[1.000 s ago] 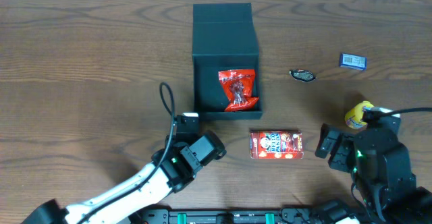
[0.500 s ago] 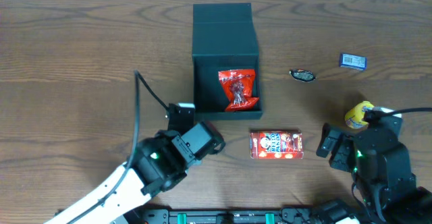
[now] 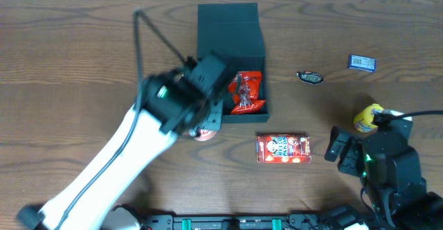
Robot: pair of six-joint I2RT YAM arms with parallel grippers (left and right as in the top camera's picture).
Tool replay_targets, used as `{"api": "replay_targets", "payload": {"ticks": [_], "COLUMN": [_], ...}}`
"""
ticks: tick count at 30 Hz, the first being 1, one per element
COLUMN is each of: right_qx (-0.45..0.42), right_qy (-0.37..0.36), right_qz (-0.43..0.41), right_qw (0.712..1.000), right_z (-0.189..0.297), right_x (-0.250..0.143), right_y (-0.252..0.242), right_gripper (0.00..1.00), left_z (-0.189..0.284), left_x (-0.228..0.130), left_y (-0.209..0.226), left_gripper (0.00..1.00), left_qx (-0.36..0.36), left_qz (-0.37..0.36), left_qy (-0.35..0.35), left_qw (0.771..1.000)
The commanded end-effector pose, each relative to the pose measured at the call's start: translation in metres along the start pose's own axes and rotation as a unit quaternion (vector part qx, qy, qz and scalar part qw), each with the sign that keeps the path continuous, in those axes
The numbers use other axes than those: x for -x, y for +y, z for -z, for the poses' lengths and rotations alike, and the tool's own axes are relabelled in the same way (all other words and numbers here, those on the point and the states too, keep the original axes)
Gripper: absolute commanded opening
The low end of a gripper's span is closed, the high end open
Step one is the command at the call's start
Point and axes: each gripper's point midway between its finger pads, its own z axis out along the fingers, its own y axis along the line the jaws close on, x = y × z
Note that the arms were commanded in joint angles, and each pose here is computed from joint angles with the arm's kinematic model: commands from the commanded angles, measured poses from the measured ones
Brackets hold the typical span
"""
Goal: Pack container
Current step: 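Lift the can with the left gripper and lower it into the box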
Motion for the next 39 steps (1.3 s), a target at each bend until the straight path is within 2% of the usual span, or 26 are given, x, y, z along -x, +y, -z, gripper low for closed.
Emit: {"api": "replay_targets", "payload": {"ticks": [1,7,12,15,19,26,33,39], "right_qx": [-0.005,-0.005,-0.004,-0.004,-0.005,-0.005,-0.005,-0.005], "right_qy": [-0.004,-0.004,-0.004,-0.004,-0.003,-0.003,-0.002,-0.003], "right_qz": [0.000,0.000,0.000,0.000,0.000,0.000,0.001,0.001], "right_qw": [1.000,1.000,1.000,1.000,1.000,1.000,1.000,1.000], "right_z": [0.000,0.000,0.000,0.000,0.000,0.000,0.000,0.000], "right_x": [0.001,0.001,0.001,0.001,0.001,0.001,0.000,0.000], "right_y": [-0.001,-0.001,-0.001,-0.001,-0.001,-0.001,-0.001,-0.001], "right_gripper": [0.99,0.99,0.99,0.99,0.99,0.99,0.99,0.99], "left_z": [-0.003,-0.038,-0.080,-0.104,-0.128,-0.138,-0.143,-0.143], "left_x": [0.007,0.021,0.029,0.030,0.040,0.057,0.068,0.074], "left_y": [-0.019,-0.014,-0.005,-0.006,-0.011,-0.016,-0.005,0.016], "left_gripper": [0.46,0.45,0.45,0.41,0.38,0.39,0.45,0.43], "left_qx": [-0.055,-0.062,-0.050,-0.042,-0.044,-0.051,-0.028,-0.030], "left_qz": [-0.048,-0.045,-0.030,-0.027,-0.028,-0.031,-0.028,0.012], "left_qy": [0.061,0.158,0.207,0.229,0.223,0.190,0.167,0.173], "left_qw": [0.995,0.984,0.977,0.972,0.973,0.980,0.985,0.984]}}
